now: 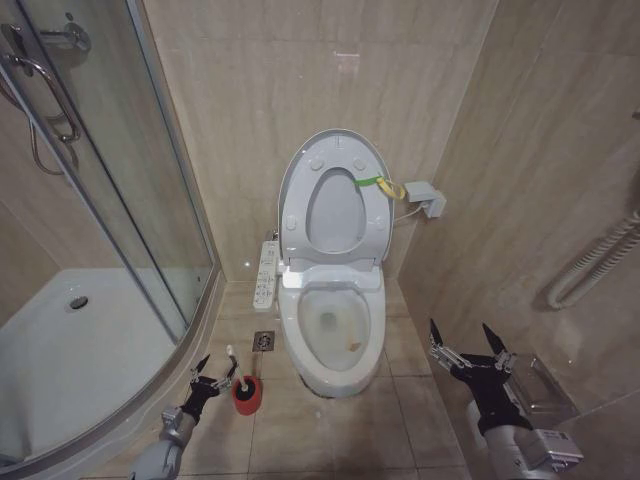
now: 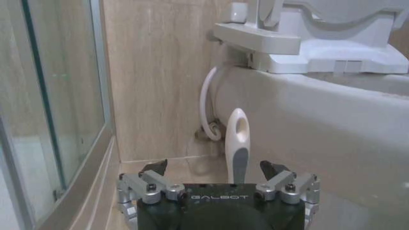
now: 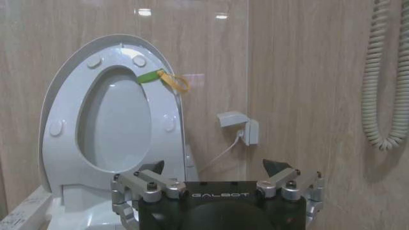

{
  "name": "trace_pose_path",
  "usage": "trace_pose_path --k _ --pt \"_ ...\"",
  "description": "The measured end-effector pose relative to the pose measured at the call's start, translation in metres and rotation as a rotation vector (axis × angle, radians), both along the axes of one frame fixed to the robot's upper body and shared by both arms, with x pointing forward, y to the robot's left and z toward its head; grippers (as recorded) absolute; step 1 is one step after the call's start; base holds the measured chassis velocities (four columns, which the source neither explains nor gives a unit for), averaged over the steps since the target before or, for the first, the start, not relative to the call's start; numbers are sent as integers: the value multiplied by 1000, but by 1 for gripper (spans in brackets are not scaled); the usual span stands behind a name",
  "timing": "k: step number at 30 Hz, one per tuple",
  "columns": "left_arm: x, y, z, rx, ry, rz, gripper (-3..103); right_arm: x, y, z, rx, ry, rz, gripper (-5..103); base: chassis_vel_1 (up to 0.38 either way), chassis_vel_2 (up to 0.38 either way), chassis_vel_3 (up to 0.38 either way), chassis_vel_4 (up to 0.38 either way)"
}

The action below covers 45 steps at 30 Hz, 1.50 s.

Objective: Open the toilet lid, clean the toilet bowl with a toilet brush, close the toilet lid, and flush.

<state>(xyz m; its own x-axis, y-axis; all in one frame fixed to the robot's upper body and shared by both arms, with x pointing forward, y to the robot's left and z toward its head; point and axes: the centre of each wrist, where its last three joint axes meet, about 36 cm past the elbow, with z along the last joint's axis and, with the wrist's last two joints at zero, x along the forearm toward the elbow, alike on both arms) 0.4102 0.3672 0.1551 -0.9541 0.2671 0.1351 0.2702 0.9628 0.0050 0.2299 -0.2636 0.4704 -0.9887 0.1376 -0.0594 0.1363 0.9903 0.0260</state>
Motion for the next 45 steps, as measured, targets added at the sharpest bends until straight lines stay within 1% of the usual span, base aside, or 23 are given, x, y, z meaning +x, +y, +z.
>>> trace_pose_path --k 6,16,19,27,30,31,45 --pt "10 -4 2 -11 -9 -5 98 0 0 0 0 0 0 100 0 0 0 0" --pt "12 -12 -1 -22 -6 -16 98 0 0 0 0 0 0 100 0 0 0 0" --pt "11 -17 -4 -29 0 2 98 0 0 0 0 0 0 100 0 0 0 0" --pt "12 -17 -5 -40 7 31 97 0 0 0 0 0 0 100 0 0 0 0" --pt "12 -19 -5 -43 6 35 97 0 0 0 0 0 0 100 0 0 0 0" --pt "12 -20 -5 -46 4 35 99 0 0 0 0 0 0 100 0 0 0 0" --pt "16 -24 -5 -45 -21 33 100 0 0 0 0 0 0 100 0 0 0 0"
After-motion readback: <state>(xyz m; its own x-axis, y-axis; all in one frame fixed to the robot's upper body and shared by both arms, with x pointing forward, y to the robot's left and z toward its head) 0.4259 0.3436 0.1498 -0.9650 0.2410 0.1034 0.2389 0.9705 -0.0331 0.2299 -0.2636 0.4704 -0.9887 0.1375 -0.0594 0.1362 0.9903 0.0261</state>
